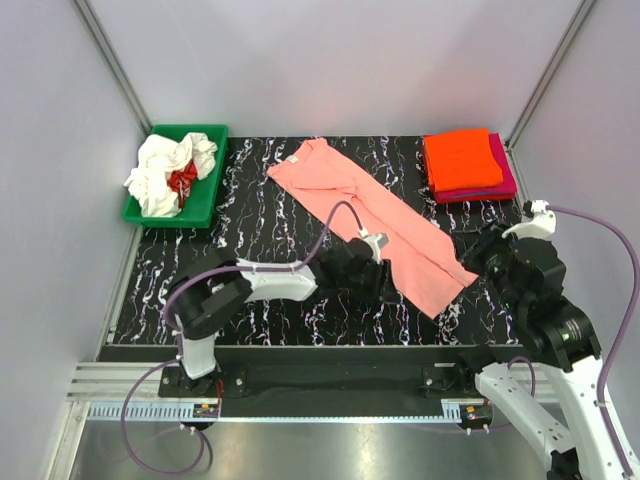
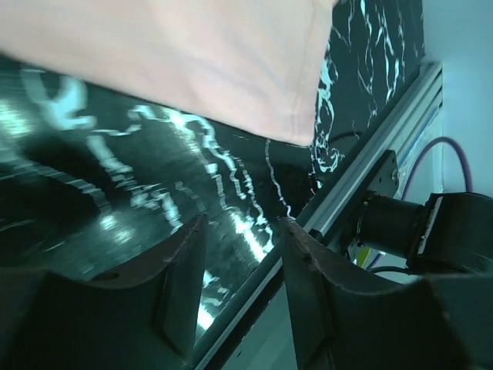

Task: Fold and stack the t-shirts
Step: Fold the tshirt

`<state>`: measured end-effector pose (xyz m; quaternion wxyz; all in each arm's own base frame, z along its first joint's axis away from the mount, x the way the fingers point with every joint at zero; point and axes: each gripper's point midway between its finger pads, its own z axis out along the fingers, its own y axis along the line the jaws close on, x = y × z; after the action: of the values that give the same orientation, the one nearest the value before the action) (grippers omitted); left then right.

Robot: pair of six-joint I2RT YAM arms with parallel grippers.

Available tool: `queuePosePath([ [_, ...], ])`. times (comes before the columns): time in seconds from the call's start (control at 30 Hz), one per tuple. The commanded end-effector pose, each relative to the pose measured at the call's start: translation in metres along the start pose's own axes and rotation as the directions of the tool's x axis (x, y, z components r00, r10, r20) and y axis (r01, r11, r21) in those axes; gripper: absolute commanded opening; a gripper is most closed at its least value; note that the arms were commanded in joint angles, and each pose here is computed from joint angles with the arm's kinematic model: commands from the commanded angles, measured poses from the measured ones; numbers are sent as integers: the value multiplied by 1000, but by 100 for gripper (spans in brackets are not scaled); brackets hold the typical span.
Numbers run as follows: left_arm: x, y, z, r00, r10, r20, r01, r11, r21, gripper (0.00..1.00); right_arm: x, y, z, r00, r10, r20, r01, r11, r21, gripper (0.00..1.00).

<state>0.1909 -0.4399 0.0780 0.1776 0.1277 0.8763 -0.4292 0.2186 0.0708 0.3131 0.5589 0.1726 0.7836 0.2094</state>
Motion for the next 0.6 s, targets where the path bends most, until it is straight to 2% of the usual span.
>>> queuePosePath([
  [0.0, -17, -42, 21, 998, 24, 58, -30, 993, 110, 47, -16, 2, -13, 998, 30, 58, -30, 1000, -3, 27],
  [0.07, -6, -56, 29, 1000, -10, 17, 7, 989, 147, 47, -16, 2, -16, 998, 34, 59, -34, 999, -8, 27],
  [0.13, 6, -53, 38, 998, -66, -21, 68, 989, 129, 47, -17, 1, -17, 997, 35, 63, -34, 999, -9, 27],
  [0.3, 21, -50, 53, 988, -151, -29, 154, 982, 111, 48, -17, 1, -19, 997, 42, 68, -41, 999, -14, 27],
  [0.47, 25, -58, 67, 939, -341, -53, 345, 926, 156, 48, -18, 1, -21, 996, 46, 75, -44, 999, -17, 27],
  [0.57, 27, -50, 73, 914, -405, -38, 407, 908, 98, 48, -21, 0, -26, 995, 45, 92, -44, 999, -19, 27],
])
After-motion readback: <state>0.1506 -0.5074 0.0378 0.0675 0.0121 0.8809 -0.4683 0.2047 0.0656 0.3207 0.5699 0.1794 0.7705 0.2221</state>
